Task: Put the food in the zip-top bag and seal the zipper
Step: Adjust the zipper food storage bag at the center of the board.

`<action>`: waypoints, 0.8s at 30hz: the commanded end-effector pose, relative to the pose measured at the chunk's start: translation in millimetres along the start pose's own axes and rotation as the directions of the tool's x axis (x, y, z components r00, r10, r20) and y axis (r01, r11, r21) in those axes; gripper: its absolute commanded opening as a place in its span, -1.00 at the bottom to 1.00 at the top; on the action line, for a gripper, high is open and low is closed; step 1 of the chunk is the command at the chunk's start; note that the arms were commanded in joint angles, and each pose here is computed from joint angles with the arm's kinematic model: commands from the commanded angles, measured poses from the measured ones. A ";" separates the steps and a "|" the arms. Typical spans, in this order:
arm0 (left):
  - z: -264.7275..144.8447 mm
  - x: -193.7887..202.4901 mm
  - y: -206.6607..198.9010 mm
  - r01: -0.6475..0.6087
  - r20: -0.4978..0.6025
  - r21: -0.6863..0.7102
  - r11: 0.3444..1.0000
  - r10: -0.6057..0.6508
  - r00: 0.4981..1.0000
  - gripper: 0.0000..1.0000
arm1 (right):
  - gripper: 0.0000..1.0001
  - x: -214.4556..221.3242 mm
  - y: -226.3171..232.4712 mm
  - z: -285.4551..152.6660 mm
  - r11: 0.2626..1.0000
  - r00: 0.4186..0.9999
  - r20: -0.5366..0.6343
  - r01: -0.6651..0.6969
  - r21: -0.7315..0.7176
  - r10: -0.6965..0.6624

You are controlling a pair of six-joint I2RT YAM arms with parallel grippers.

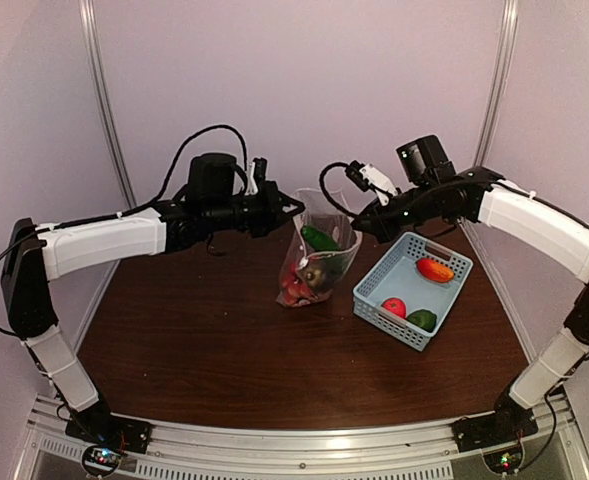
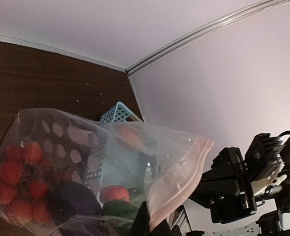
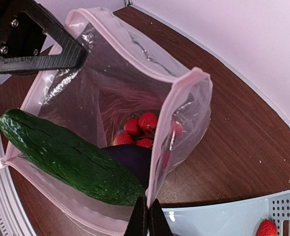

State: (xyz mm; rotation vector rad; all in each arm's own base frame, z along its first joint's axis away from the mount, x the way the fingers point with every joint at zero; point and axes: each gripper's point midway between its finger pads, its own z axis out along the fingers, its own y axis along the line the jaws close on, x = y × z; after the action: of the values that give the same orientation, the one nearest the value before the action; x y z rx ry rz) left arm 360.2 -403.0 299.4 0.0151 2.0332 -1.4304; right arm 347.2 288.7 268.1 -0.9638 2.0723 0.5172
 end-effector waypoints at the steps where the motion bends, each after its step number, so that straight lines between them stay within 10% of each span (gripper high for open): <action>1: -8.1 -23.9 -4.8 -0.184 -0.022 -0.138 0.973 0.183 0.983 -1.00 | -1.00 -28.9 13.5 -21.2 0.998 1.000 0.030 0.011 -0.060 -0.009; 7: -33.8 -85.4 43.5 -0.413 -0.074 -0.513 0.753 0.440 0.895 -1.00 | -1.00 -66.9 10.6 -39.6 0.999 0.993 0.121 0.011 -0.048 -0.005; 13: -21.7 -69.6 -28.0 -0.419 -0.111 -0.290 0.860 0.404 0.908 -1.00 | -1.00 -64.8 17.1 -11.7 0.989 0.998 0.045 -0.041 -0.143 0.047; 15: -16.7 -52.5 -79.7 -0.552 -0.107 -0.178 0.815 0.542 0.834 -1.00 | -1.00 -73.7 19.2 -14.2 0.988 0.997 0.067 -0.020 -0.153 0.031; 17: -17.3 -66.0 -38.3 -0.601 -0.116 -0.401 0.691 0.612 0.782 -1.00 | -1.00 -77.9 7.8 -7.0 0.994 0.997 0.073 -0.025 -0.103 0.032; 21: -5.9 -41.8 -30.6 -0.635 -0.184 -0.376 0.674 0.618 0.764 -1.00 | -1.00 -84.2 14.5 -1.4 0.988 0.993 0.101 -0.040 -0.151 0.056; 24: 14.3 -34.6 66.6 -0.539 -0.262 -0.459 0.706 0.472 0.842 -1.00 | -1.00 -73.6 2.4 29.2 0.973 0.990 0.047 -0.123 -0.195 0.135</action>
State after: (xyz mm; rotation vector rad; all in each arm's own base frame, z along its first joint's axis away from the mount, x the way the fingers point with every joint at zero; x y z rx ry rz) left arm 374.0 -402.8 343.4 0.4993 2.0553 -0.6430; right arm 375.1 332.6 315.9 -0.9683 2.0402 0.6992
